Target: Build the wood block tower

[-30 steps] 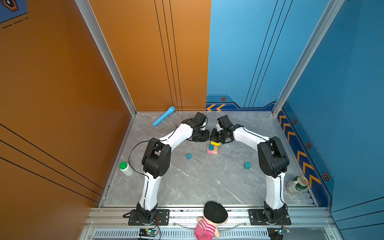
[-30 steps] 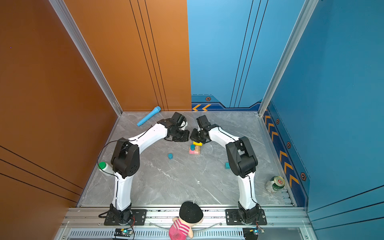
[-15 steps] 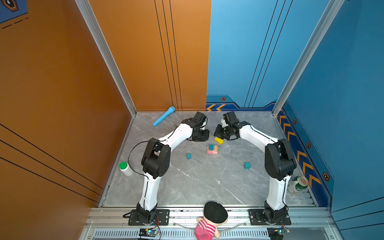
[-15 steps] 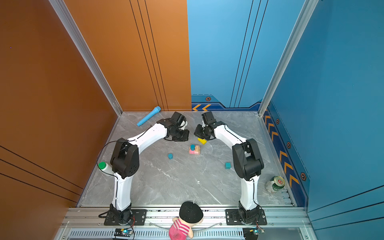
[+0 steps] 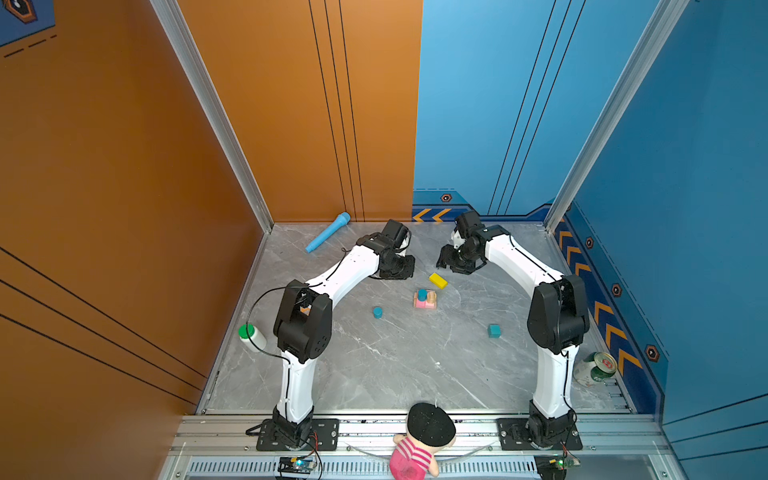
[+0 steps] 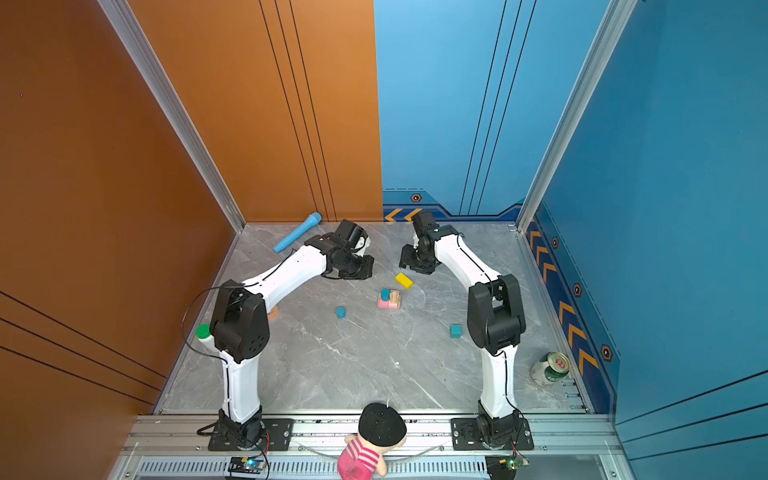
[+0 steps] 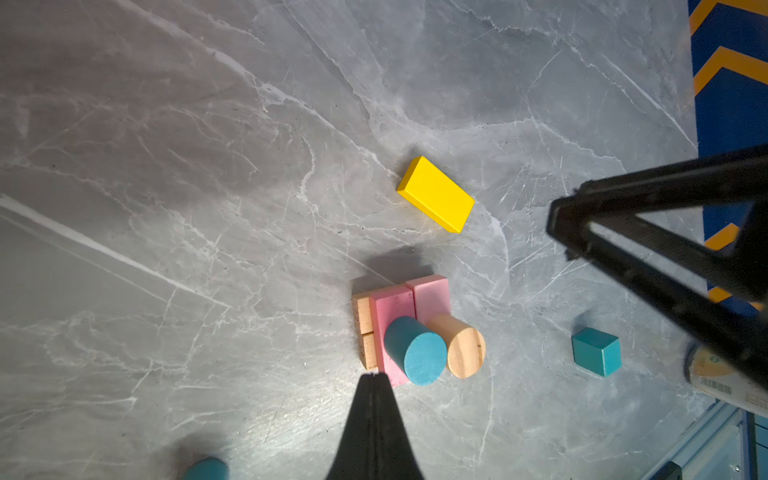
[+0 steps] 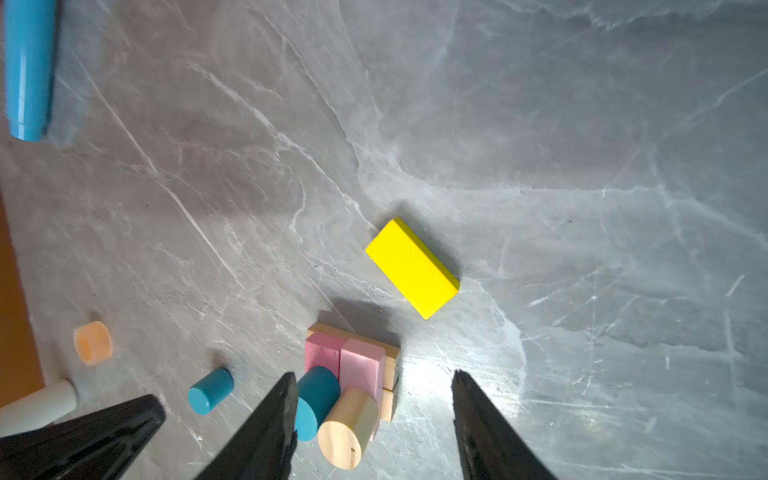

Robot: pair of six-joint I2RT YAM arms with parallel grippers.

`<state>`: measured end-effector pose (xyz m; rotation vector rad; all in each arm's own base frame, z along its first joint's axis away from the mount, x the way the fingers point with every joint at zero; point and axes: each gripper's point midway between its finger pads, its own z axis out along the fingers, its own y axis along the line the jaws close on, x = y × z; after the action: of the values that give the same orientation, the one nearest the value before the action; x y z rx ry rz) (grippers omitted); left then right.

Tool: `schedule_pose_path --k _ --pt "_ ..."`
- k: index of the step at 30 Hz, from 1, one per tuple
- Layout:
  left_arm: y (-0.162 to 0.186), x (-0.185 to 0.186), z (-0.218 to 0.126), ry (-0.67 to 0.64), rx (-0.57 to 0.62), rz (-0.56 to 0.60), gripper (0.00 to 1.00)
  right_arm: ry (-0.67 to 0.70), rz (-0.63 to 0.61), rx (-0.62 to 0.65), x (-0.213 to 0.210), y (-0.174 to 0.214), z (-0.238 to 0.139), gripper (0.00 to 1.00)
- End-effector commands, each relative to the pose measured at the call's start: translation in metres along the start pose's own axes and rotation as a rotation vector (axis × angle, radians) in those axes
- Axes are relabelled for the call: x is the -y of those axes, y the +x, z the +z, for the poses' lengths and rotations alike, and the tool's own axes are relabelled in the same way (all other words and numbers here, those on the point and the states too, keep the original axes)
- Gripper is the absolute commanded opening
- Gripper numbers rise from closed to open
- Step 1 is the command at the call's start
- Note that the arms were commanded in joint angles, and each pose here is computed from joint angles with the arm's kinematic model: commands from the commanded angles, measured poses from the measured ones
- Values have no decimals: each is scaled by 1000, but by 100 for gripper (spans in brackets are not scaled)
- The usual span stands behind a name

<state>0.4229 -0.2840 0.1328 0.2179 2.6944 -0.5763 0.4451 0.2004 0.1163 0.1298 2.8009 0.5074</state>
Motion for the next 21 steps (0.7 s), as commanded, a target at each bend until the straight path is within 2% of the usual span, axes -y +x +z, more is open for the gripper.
schedule_pose_path --k 1,7,10,21 --pt "4 -9 -9 -27 -8 10 0 85 4 -43 16 21 9 50" --pt "5 -11 -11 -29 -9 11 0 68 50 -43 20 32 20 12" --pt "6 -14 -10 -32 -14 7 0 54 52 -56 16 36 26 1" --pt "8 -16 -12 -37 -20 2 0 27 81 -107 15 41 60 0"
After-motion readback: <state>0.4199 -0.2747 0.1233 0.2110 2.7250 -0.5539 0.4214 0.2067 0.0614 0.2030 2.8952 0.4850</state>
